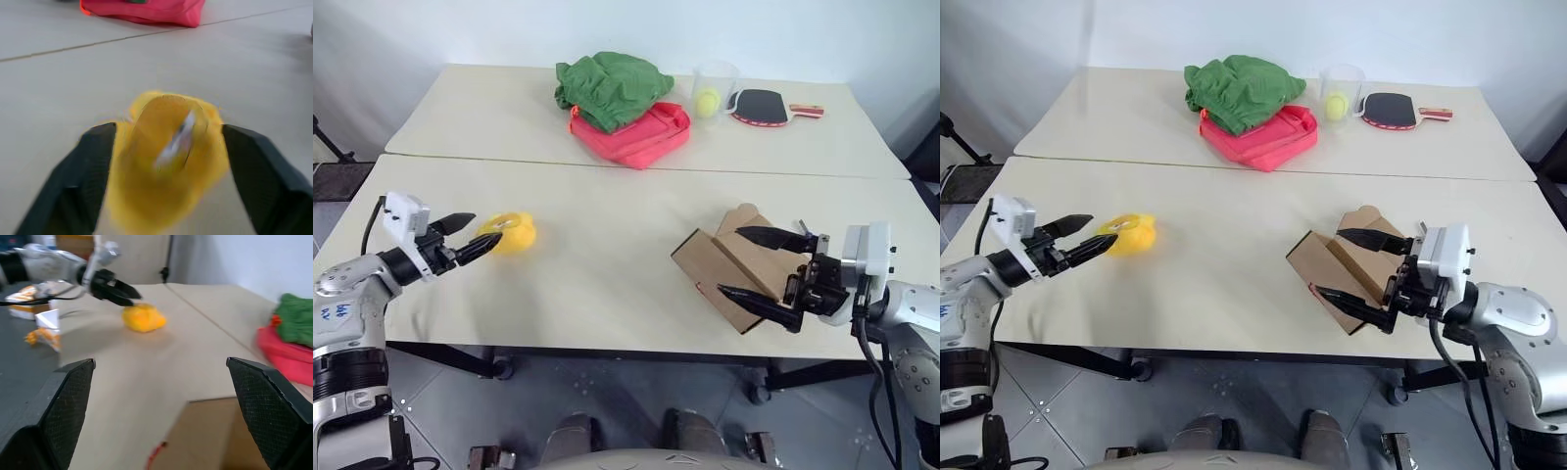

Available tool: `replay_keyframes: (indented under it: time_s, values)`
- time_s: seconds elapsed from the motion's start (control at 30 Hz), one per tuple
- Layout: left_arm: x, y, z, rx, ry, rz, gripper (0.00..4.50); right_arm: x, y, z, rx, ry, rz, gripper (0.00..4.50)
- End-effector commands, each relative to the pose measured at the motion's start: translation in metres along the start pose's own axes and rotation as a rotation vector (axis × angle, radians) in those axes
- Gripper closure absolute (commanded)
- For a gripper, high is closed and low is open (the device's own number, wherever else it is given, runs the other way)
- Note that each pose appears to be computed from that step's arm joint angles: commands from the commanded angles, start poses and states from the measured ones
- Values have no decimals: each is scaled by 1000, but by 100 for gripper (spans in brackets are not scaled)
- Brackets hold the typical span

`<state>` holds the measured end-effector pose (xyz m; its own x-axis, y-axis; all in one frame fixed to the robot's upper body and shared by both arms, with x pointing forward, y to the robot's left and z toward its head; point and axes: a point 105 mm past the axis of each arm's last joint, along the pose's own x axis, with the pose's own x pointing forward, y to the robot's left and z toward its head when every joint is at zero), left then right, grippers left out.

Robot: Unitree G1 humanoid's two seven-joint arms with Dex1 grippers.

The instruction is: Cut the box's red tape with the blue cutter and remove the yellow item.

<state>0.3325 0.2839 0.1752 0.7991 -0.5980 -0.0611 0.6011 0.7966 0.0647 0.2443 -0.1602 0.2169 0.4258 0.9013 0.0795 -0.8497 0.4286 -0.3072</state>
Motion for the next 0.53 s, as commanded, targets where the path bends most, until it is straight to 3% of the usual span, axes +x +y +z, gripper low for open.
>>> replay_keyframes:
  time_s: [0.03,0.17,0.3,0.53]
  values:
    - [-26,-13,15,52,-10,-91,2,-9,-4,9,-33,-15,-34,0]
    - [-62,-11,6,167,97,-56,2,-12,1,6,-20,17,-11,0]
    - [-101,-12,-12,121,139,18,2,-15,-2,3,-34,20,-29,0]
    - [-93,-13,0,203,18,171,2,-22,-11,-5,-66,60,-77,0]
